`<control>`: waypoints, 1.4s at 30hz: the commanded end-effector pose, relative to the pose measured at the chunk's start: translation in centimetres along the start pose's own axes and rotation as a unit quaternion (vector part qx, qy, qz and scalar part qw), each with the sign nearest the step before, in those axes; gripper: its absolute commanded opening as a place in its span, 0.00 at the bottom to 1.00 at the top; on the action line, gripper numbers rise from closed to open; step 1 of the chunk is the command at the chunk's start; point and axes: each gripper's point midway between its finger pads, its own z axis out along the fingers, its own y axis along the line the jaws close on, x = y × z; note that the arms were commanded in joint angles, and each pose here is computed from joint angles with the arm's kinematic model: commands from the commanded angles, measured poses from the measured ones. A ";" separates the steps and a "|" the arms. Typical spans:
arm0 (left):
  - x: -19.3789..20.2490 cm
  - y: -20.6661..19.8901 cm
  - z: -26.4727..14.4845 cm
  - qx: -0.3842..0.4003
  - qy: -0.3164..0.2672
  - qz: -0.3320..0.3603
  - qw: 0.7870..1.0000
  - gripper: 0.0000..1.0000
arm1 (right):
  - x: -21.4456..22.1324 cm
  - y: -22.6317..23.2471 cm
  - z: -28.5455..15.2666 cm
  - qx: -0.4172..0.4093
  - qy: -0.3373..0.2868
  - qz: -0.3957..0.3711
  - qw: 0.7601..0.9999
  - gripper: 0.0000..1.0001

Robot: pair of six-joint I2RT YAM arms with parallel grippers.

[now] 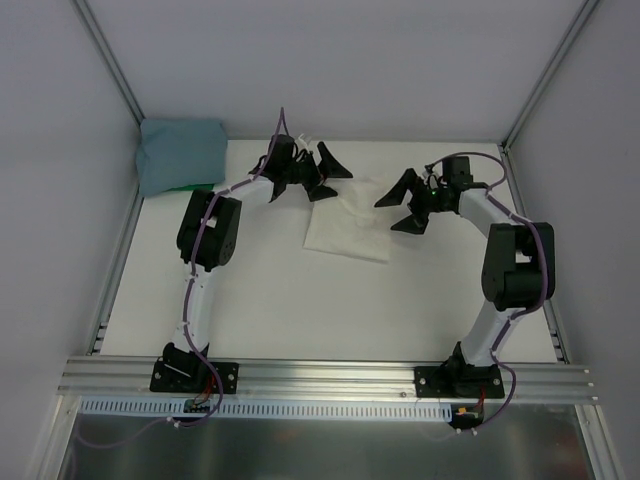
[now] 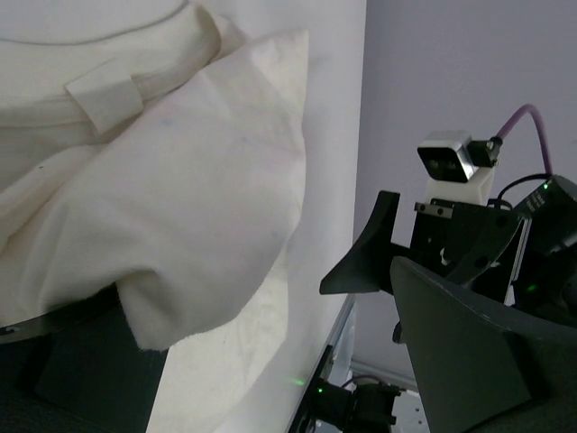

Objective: Fold and stack the t-shirts
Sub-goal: Smooth out wrinkles on the folded tshirt

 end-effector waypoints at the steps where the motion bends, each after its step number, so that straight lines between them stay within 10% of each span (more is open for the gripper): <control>1: -2.7 0.0 0.0 0.000 -0.044 -0.010 0.999 0.99 | 0.5 0.3 -1.7 0.000 -0.010 -0.016 1.000 1.00; 15: -2.1 7.4 0.1 -0.168 -0.067 -0.052 0.982 0.99 | 2.5 0.3 -2.8 0.002 -0.013 -0.014 1.000 0.99; 23: 5.7 10.6 -1.1 -0.208 -0.021 -0.051 0.977 0.99 | 4.1 0.4 -3.8 0.001 -0.017 -0.020 1.000 0.99; 33: 15.7 11.4 -4.3 -0.227 0.023 -0.026 0.973 0.99 | 5.4 0.2 -4.4 -0.002 -0.018 -0.023 1.000 0.99; 42: 15.6 6.2 -5.6 -0.161 0.005 0.023 0.987 0.99 | 6.2 0.3 -5.1 0.001 -0.017 -0.033 0.999 0.99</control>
